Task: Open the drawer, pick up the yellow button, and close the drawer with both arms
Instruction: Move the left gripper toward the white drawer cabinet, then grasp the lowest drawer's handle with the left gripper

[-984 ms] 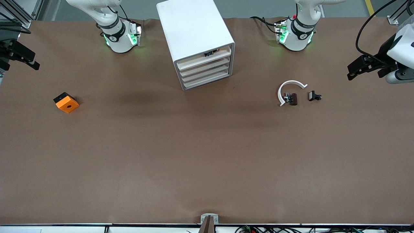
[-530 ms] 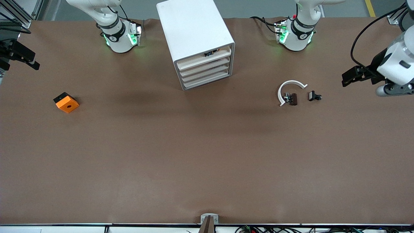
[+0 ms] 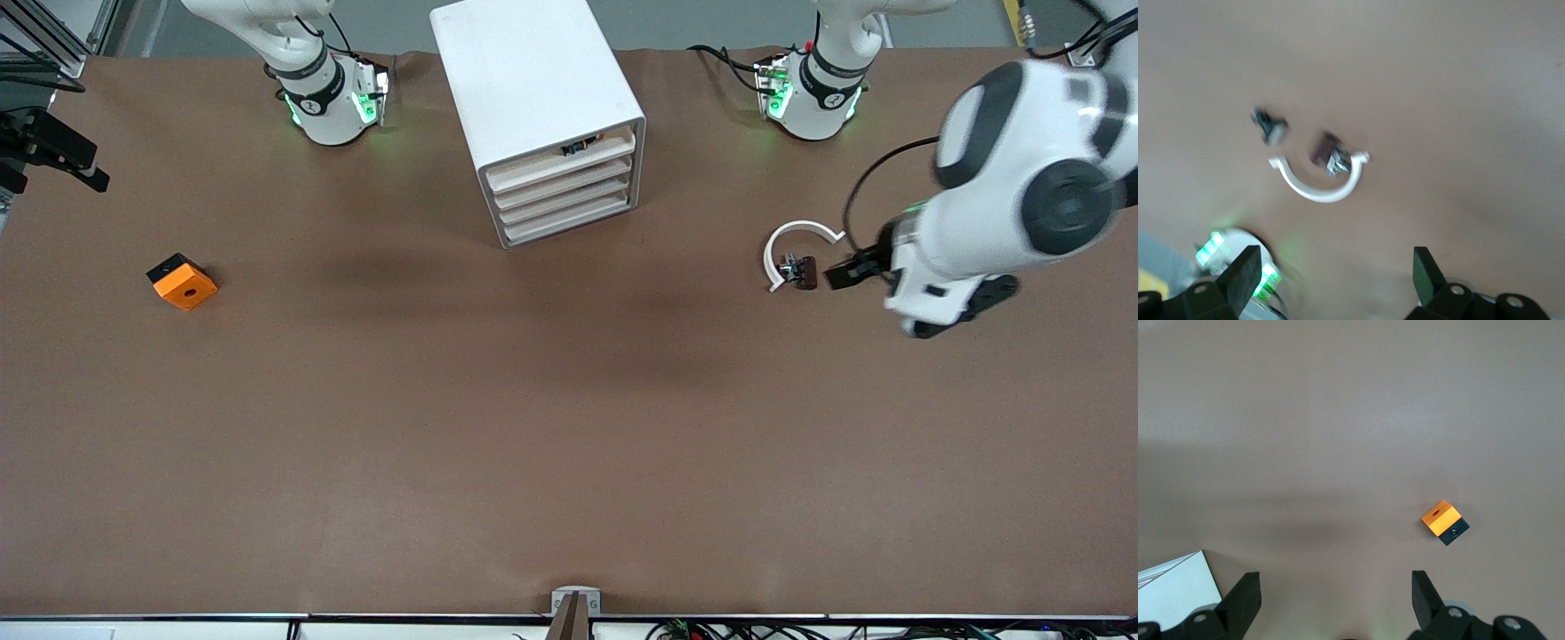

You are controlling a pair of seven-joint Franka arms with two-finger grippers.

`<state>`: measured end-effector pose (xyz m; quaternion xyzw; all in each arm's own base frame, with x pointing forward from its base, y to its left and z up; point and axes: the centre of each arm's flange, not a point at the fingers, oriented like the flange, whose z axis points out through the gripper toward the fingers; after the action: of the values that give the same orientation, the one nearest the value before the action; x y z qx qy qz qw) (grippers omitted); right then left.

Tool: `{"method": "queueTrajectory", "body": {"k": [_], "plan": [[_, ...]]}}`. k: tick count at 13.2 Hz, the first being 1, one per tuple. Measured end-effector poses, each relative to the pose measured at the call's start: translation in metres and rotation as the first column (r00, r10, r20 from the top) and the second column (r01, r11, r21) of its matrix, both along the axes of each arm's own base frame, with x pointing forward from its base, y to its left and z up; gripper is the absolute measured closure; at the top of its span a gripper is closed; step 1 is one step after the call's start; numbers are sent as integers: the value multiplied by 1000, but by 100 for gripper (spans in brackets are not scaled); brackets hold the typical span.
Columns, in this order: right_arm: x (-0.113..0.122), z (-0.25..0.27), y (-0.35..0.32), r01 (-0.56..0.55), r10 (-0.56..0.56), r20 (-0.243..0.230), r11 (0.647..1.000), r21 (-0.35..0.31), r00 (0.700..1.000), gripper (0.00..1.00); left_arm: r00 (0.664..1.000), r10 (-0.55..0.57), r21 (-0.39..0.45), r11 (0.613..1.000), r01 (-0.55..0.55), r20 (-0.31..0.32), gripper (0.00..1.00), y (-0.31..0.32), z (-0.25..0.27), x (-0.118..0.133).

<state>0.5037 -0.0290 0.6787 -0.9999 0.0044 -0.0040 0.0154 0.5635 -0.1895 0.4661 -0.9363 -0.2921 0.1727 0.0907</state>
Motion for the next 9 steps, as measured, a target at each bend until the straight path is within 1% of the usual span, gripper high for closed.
{"method": "queueTrajectory", "body": {"k": [2,4,5,6,7,8,9], "plan": [[0,0,-3,5,-5,-2,1000,1,1000,0,990,135,101,986,-130,-41,0,-60,-39,-15],[0,-6,-3,5,-5,-32,1000,2,999,0,963,264,199,948,-248,-58,0,-104,-77,-30],[3,-12,-2,2,-2,-45,1000,2,999,0,941,332,235,922,-308,-68,0,-118,-93,-34],[7,-17,-1,1,0,-55,1000,2,998,0,911,404,258,892,-372,-84,0,-128,-105,-36],[11,-24,0,0,1,-69,1000,2,998,0,870,482,279,854,-440,-101,0,-133,-113,-35],[18,-37,0,0,1,-93,1000,3,996,0,825,554,306,808,-503,-108,0,-136,-118,-34],[29,-54,-1,1,0,-125,1000,3,992,0,771,628,340,751,-566,-107,0,-138,-122,-34]]}}
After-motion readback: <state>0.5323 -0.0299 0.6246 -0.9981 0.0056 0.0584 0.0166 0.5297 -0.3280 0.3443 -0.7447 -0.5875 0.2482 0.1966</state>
